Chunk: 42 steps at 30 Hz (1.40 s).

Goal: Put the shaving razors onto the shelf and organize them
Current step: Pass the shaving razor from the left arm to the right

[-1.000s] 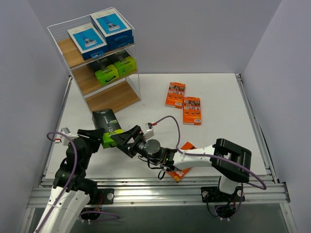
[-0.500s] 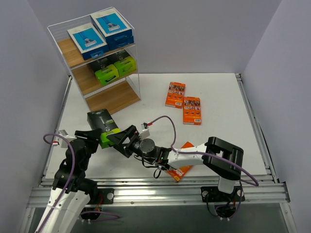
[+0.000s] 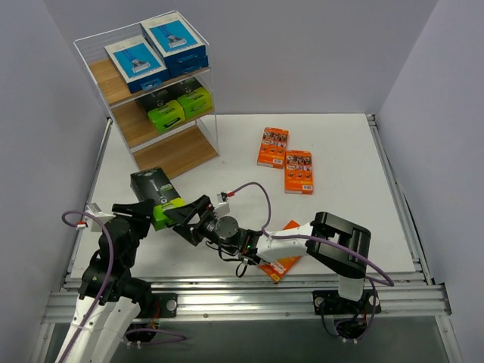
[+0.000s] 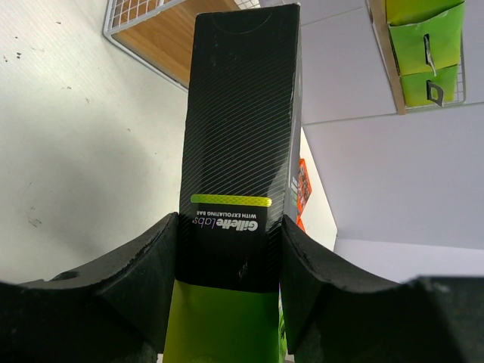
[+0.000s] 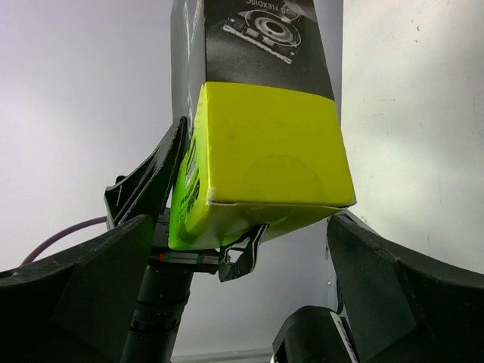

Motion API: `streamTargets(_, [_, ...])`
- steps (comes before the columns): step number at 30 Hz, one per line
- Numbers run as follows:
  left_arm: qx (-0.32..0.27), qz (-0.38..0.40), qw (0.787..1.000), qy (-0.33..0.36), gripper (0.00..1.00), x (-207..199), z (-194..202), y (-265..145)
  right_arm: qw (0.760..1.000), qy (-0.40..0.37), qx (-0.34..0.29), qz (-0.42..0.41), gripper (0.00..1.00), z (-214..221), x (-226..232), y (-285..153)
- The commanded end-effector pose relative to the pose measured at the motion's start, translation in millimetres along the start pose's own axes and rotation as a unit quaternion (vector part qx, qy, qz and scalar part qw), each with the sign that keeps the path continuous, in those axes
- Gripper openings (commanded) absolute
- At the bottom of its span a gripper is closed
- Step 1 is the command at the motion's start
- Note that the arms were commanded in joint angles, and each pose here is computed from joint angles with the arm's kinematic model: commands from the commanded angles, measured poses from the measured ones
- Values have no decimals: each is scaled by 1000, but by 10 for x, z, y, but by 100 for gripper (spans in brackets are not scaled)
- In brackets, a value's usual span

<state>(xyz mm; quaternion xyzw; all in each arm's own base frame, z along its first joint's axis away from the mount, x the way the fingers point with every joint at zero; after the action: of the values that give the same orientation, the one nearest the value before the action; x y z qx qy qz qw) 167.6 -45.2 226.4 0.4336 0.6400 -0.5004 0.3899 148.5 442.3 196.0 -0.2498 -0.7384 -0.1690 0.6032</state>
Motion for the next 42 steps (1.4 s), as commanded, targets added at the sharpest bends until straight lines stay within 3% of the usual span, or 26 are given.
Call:
streamTargets(1, [-16,101,993,-53,2,-511,-132,-176,999,12,-6,-37,94,-19,227,36])
streamTargets(9, [-8,108,993,-53,2,-538,-120,-192,999,13,-6,-37,93,-2,215,36])
streamTargets(16, [0,113,992,-54,2,-479,-88,-172,999,16,-21,-40,78,-12,323,140])
streamTargets(26, [-14,114,992,-45,2,-463,-111,-148,995,5,-102,-19,62,-143,553,113])
streamTargets(38, [-15,120,992,-34,3,-361,-94,-123,986,12,-161,-43,32,-375,745,44])
streamTargets(39, [-12,118,992,-34,4,-341,-82,-119,985,12,-163,-46,23,-390,766,40])
streamTargets(42, [-5,112,993,-38,6,-292,-54,-96,984,9,-169,-52,14,-454,833,39])
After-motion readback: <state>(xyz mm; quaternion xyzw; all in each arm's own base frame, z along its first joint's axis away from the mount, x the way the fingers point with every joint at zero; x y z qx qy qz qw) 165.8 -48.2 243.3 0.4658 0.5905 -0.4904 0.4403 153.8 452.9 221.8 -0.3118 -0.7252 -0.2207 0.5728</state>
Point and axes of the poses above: each gripper's point midway between its finger pads, its own y axis out along the fingers, its own x axis along the line the jaws close on, z = x × y, the point moved 7 cm from there along -y, back along the fingers, and after that the axes turned 13 degrees about -y, right-handed, at the moved point
